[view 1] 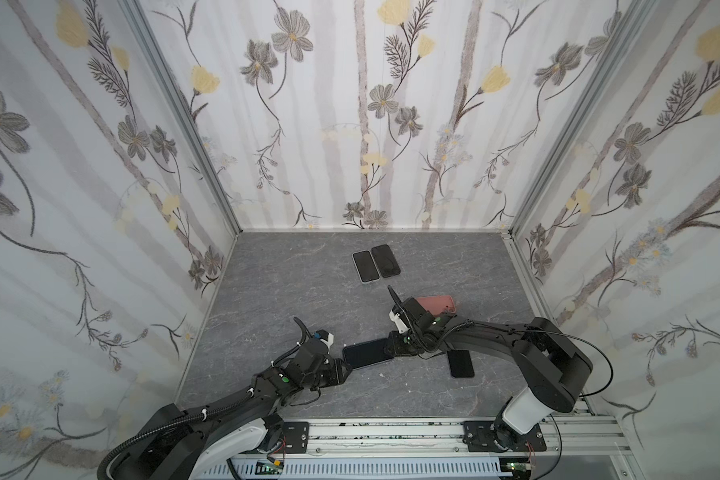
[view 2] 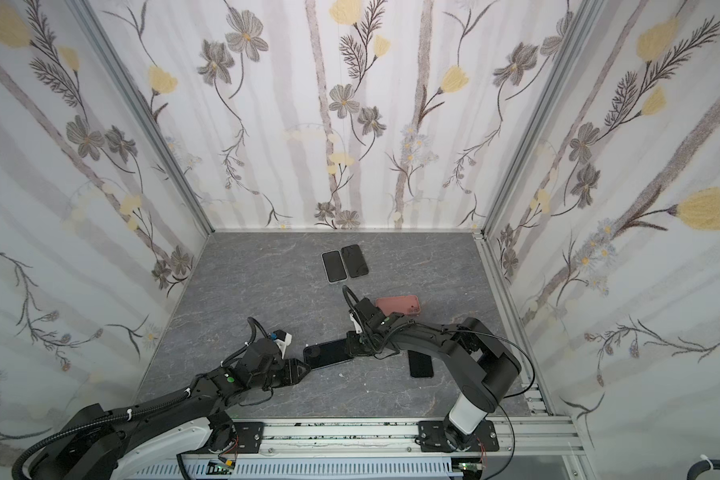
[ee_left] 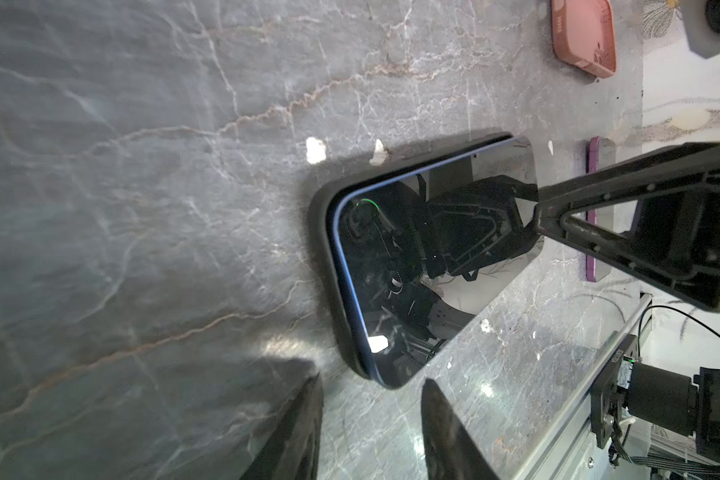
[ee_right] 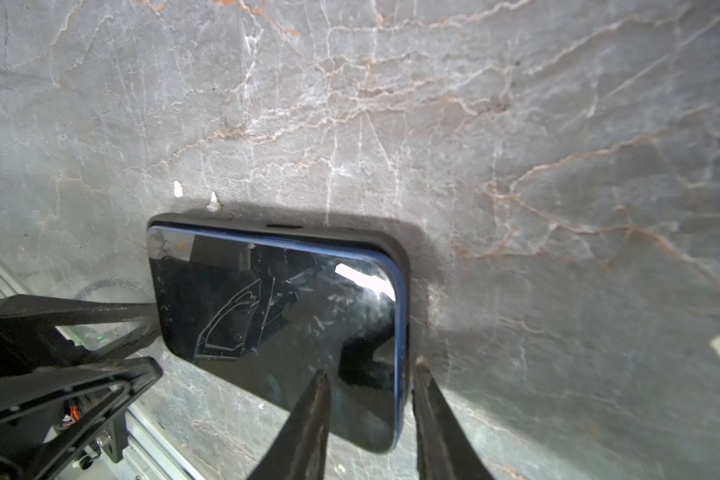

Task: Put the phone into the phone case

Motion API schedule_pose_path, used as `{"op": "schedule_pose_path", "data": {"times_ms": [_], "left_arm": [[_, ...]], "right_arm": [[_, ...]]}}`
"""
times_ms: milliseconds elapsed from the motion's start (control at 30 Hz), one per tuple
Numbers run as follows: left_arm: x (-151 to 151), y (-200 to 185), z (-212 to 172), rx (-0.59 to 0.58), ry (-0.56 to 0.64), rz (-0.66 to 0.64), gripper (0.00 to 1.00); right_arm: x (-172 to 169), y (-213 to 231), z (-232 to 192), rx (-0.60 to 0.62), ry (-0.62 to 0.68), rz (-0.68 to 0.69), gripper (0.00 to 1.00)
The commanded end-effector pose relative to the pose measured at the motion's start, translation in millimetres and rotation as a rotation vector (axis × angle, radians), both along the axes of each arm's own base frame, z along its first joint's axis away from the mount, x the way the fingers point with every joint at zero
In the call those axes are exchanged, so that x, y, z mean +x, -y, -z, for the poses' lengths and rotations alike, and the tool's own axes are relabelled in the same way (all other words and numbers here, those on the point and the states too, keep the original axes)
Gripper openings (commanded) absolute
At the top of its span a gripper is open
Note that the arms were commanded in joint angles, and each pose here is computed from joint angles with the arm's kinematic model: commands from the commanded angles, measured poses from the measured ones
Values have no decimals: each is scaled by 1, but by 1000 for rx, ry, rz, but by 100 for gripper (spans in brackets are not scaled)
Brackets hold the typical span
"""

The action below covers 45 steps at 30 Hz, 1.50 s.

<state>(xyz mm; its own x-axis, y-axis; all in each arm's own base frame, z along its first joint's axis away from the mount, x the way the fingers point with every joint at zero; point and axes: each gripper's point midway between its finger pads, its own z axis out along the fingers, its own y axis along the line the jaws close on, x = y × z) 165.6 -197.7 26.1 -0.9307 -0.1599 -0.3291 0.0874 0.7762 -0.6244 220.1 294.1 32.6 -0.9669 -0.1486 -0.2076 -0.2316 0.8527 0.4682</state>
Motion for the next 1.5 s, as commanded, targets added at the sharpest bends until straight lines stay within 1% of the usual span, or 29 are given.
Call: {"op": "schedule_pose_path", "data": {"times_ms": [0, 500, 700, 933, 1100, 1300, 1467], "left_arm": [[6, 2, -2, 22, 33, 11, 40], [6, -1, 10, 143, 29, 57, 41], [6, -5, 13, 194, 40, 55, 41], [6, -14, 22, 289, 40, 47, 36], [7, -19, 28, 330, 38, 37, 32], [13, -24, 25, 343, 63, -10, 30], [15, -16, 17, 266, 75, -37, 32]], "right_arm": [[2, -5, -3, 19, 6, -11, 35], [4, -6, -8, 23, 7, -16, 35], [4, -6, -9, 22, 7, -21, 35], [3, -5, -6, 17, 4, -21, 35], [3, -5, -5, 16, 4, -21, 35], [2, -3, -5, 14, 1, -16, 35], [0, 5, 2, -2, -21, 2, 37]]}}
